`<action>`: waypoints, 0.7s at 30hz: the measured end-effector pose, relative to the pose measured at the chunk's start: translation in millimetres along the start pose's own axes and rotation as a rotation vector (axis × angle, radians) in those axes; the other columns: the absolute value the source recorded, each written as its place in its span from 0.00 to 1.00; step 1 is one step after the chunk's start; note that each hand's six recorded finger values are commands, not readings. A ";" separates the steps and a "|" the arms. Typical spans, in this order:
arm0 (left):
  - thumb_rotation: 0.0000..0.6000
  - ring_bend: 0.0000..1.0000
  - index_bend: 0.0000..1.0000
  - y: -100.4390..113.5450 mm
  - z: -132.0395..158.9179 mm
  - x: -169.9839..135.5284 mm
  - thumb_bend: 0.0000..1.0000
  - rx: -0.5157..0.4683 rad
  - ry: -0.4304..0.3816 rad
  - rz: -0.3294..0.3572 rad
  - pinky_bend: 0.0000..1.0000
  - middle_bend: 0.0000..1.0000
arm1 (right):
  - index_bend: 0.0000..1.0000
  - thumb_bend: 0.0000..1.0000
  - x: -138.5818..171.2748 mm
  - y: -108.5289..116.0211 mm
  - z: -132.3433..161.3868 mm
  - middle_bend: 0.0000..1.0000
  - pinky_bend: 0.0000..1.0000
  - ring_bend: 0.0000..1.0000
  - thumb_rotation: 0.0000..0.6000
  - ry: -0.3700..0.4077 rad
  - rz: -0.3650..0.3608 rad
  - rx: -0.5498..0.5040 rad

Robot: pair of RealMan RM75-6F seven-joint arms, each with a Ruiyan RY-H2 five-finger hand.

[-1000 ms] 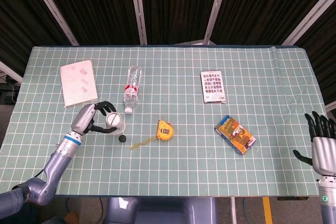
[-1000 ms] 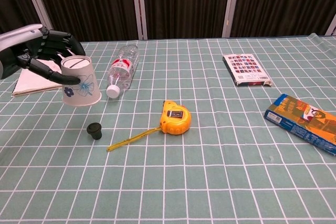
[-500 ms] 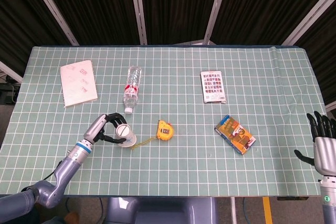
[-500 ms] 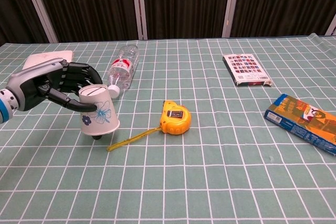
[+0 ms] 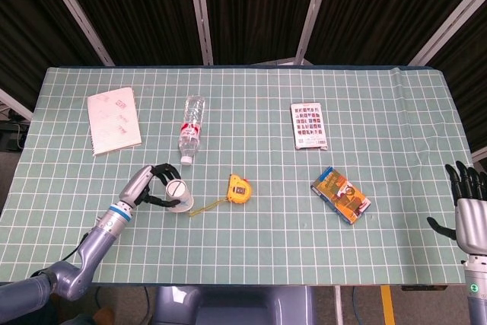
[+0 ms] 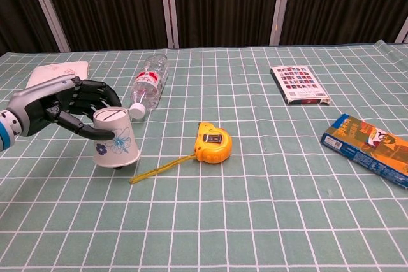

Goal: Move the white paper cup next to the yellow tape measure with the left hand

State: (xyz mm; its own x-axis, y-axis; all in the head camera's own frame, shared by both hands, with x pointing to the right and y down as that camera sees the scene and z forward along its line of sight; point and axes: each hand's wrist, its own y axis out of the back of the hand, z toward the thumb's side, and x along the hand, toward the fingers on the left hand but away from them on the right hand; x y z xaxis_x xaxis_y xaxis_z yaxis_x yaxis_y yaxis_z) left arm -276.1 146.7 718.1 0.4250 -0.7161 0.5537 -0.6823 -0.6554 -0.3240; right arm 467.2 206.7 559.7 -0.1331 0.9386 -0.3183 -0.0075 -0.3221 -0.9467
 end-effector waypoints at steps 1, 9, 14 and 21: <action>1.00 0.34 0.48 -0.8 -1.2 -0.2 0.00 0.002 0.002 -0.003 0.40 0.36 | 0.00 0.00 0.1 0.1 0.1 0.00 0.00 0.00 1.00 0.000 0.000 0.000; 1.00 0.00 0.00 -8.9 -4.6 -3.5 0.00 0.000 -0.004 -0.075 0.00 0.00 | 0.00 0.00 0.1 0.1 0.1 0.00 0.00 0.00 1.00 0.000 -0.001 0.002; 1.00 0.00 0.00 -3.7 -2.6 -7.2 0.00 0.030 -0.032 -0.080 0.00 0.00 | 0.00 0.00 -0.1 0.4 0.6 0.00 0.00 0.00 1.00 0.002 -0.001 0.001; 1.00 0.00 0.00 26.2 12.2 -26.6 0.00 0.168 -0.125 0.019 0.00 0.00 | 0.00 0.00 2.4 3.4 5.1 0.00 0.00 0.00 1.00 0.022 -0.008 -0.010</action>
State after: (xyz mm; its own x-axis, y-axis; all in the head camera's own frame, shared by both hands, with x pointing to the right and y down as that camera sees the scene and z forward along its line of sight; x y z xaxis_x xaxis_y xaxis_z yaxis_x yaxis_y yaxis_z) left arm -298.0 145.6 685.5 0.4907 -0.7462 0.4498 -0.5868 -0.6646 -0.4625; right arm 461.8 207.3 555.9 -0.1116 0.9437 -0.3115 0.0015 -0.3133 -0.9497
